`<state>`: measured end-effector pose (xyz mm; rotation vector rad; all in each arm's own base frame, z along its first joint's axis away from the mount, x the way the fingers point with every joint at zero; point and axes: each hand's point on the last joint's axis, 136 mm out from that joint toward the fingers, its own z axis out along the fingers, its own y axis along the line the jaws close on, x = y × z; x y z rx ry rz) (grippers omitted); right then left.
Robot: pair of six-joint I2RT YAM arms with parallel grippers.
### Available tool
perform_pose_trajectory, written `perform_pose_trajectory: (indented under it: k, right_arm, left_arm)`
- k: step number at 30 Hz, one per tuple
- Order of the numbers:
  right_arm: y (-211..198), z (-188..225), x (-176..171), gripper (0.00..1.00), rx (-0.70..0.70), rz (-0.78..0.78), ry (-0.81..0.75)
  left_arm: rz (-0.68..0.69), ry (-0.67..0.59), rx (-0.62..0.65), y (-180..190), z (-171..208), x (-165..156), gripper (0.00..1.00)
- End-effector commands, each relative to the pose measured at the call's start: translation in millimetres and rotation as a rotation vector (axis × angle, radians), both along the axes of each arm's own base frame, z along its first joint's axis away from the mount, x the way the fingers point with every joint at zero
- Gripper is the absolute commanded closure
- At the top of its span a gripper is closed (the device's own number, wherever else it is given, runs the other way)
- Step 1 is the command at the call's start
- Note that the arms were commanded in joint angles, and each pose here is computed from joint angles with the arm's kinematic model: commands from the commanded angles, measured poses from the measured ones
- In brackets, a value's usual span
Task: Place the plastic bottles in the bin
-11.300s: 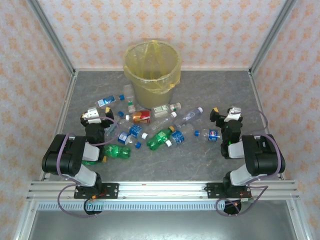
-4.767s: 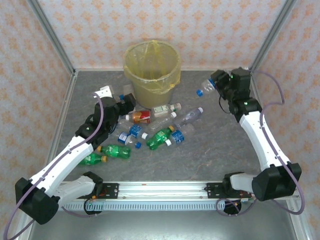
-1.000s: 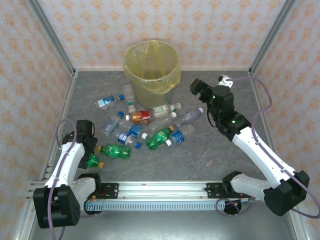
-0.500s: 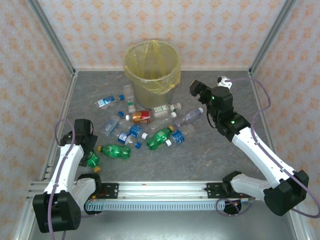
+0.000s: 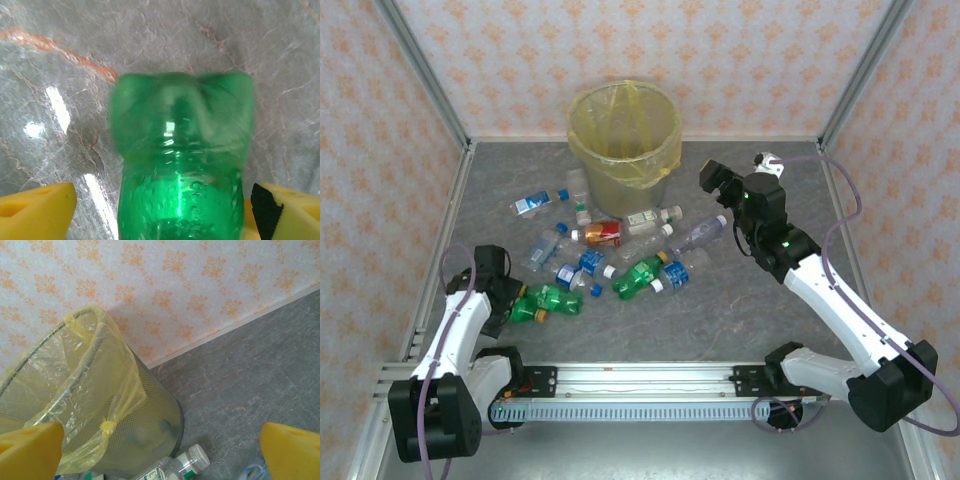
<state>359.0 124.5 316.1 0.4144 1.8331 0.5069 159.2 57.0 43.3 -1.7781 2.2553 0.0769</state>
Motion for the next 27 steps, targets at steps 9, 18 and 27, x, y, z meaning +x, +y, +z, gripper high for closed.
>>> perform_pose_trajectory:
  k: [9, 18, 27]
  right_arm:
    - [0.9, 3.6, -2.2, 0.0, 0.007, 0.012, 0.008]
    - [3.6, 7.6, -2.0, 0.0, 0.017, 0.025, 0.002]
    - [14.2, 17.2, 3.6, 0.0, 0.032, 0.064, -0.007]
  left_arm:
    - [-0.037, 0.02, -0.005, 0.3, -15.2, 4.0, 0.2]
    - [0.015, -0.027, 0.069, 12.7, 6.8, 3.5, 0.37]
    - [0.01, -0.232, 0.128, 23.1, 72.0, 43.6, 0.43]
